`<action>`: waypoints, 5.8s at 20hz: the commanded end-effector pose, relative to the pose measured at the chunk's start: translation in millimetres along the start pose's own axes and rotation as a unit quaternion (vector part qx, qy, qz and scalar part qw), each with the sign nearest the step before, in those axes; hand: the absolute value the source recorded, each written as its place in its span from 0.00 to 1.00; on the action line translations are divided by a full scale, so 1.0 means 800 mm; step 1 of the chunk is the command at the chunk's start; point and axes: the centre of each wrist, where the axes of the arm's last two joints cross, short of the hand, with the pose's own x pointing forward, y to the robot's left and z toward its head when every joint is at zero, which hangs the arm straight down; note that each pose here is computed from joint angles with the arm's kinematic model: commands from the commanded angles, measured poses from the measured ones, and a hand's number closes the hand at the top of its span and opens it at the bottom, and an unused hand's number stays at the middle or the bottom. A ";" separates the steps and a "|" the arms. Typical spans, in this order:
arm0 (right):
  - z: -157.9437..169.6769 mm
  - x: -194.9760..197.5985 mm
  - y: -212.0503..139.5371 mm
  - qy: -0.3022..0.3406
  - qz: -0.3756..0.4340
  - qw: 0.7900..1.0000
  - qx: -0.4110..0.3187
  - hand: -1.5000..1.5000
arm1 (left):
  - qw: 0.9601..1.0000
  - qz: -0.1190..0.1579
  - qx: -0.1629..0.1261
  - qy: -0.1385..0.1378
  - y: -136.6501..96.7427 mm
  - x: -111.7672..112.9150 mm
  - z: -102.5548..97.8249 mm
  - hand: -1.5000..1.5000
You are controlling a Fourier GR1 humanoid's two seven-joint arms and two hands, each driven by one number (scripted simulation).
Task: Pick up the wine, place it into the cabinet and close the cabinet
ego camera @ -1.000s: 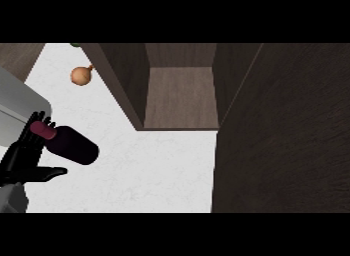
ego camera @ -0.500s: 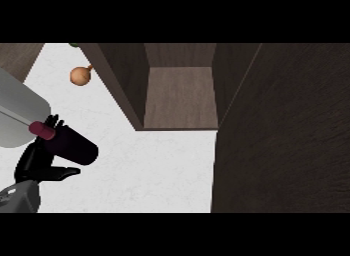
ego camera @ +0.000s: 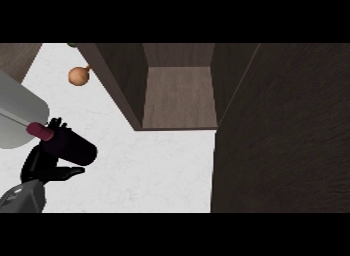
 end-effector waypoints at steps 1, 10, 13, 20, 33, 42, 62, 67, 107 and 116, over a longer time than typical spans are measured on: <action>0.004 0.006 -0.006 -0.009 0.000 1.000 0.000 0.00 | 0.999 0.047 -0.015 -0.009 -0.015 -0.021 0.010 0.00; -0.001 -0.010 0.006 -0.005 0.000 1.000 -0.002 0.00 | 0.997 0.071 -0.031 -0.023 0.005 -0.007 0.009 0.00; 0.000 0.007 -0.003 -0.010 0.000 1.000 -0.004 0.00 | 0.996 0.079 -0.035 -0.024 0.005 -0.026 0.033 1.00; -0.002 -0.013 -0.011 -0.005 -0.006 1.000 0.008 0.00 | 0.996 0.068 -0.049 -0.007 0.015 -0.017 0.031 1.00; -0.017 -0.018 -0.011 0.016 0.004 1.000 -0.018 0.00 | 0.997 0.071 -0.004 -0.038 -0.057 -0.105 0.118 1.00; -0.003 -0.009 -0.016 0.004 0.011 0.999 -0.031 0.00 | 0.987 0.125 -0.057 -0.079 -0.084 -0.102 0.129 1.00; 0.012 -0.025 -0.015 0.014 -0.004 1.000 -0.022 0.00 | 0.977 0.128 -0.090 -0.147 -0.228 0.102 0.097 1.00; 0.001 -0.016 -0.020 0.011 -0.004 1.000 -0.015 0.00 | 0.980 0.121 -0.091 -0.131 -0.228 0.128 0.075 1.00; -0.007 -0.024 -0.023 0.018 0.007 1.000 -0.013 0.00 | 0.994 -0.003 -0.037 -0.098 -0.393 0.077 -0.062 1.00; 0.016 -0.046 -0.039 0.014 -0.001 1.000 -0.017 0.00 | 0.995 0.052 -0.021 -0.082 -0.355 0.040 -0.061 1.00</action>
